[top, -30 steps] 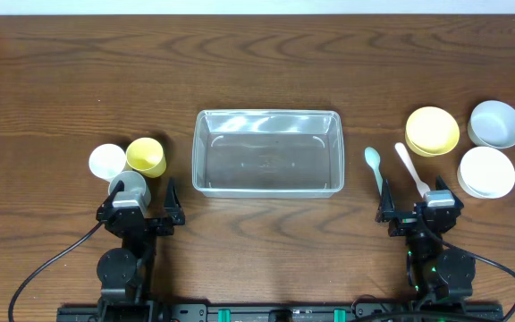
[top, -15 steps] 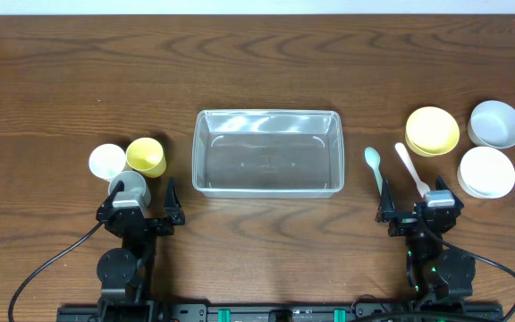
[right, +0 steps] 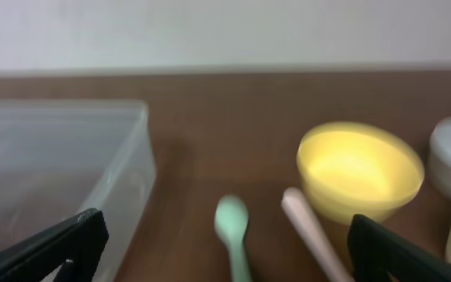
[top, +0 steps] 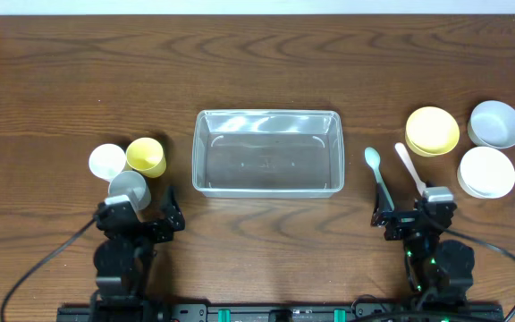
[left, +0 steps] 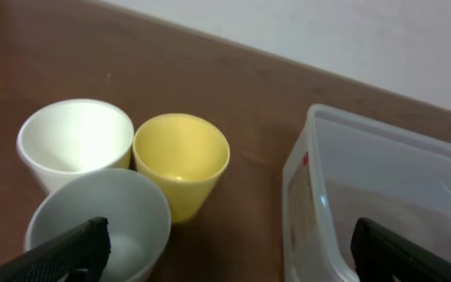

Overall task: Pack container
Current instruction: 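Reach the left gripper to the yellow cup and grasp its rim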

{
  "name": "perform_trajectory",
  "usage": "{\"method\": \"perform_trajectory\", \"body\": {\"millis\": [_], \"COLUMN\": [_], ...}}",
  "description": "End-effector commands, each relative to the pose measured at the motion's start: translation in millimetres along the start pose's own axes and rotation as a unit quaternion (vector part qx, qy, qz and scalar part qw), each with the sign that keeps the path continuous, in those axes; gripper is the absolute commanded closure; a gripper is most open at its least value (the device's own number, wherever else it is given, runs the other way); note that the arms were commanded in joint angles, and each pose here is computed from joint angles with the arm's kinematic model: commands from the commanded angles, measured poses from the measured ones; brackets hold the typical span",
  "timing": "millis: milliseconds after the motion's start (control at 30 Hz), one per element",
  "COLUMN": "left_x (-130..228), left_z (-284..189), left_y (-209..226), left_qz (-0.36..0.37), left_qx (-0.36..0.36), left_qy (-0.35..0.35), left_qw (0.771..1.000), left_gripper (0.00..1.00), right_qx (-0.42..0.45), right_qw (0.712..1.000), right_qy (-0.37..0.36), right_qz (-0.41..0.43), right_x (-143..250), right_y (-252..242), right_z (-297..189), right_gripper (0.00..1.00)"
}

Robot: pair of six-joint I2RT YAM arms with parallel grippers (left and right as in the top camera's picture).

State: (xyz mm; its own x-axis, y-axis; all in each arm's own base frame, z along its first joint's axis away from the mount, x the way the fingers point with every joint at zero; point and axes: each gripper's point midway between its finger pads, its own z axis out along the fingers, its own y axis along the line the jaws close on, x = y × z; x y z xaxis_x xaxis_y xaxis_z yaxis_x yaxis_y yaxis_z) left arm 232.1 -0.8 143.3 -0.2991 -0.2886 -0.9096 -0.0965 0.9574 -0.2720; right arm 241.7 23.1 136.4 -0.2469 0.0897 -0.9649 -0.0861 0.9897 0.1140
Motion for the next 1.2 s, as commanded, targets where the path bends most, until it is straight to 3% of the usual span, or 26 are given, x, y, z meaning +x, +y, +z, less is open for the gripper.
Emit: {"method": "perform_trajectory", "body": {"millis": [0,233,433,667,967,1167], "left_x": [-52.5,-105.2,-123.7,-77.6,-56.6,-21.1], "left_z": [-16.9,-13.3,1.1,19.5,70.3,101.0], "left_y": [-13.7,-30.1,-36.2,-21.8,-16.9,-6.9], "left_qz": [-0.015,0.013,0.037,0.041,0.042,0.042], "left_qx": [0.0,-0.037,-0.07,-0.11,-0.117,-0.13], "left_qy": [-0.014,0.108,0.236,0.376,0.4,0.448], "left_qw": [1.0,0.993,0.969,0.919,0.908,0.884], "left_gripper": [0.02,0.02,0.02,0.02,0.02,0.01], "right_qx": [-0.022,-0.007,0.009,0.015,0.02,0.021], "right_qw": [1.0,0.989,0.949,0.895,0.874,0.869], "right_qy": [0.015,0.147,0.314,0.445,0.485,0.493], "right_qz": [0.011,0.015,0.018,0.024,0.028,0.029], "right_x": [-24.0,-51.5,-63.5,-65.7,-45.3,-41.6], "right_y": [11.7,14.8,15.8,17.3,14.6,14.1], "right_z": [-6.3,-8.9,-6.0,6.5,19.1,20.5], "right_gripper": [0.01,0.01,0.01,0.01,0.01,0.01]}}
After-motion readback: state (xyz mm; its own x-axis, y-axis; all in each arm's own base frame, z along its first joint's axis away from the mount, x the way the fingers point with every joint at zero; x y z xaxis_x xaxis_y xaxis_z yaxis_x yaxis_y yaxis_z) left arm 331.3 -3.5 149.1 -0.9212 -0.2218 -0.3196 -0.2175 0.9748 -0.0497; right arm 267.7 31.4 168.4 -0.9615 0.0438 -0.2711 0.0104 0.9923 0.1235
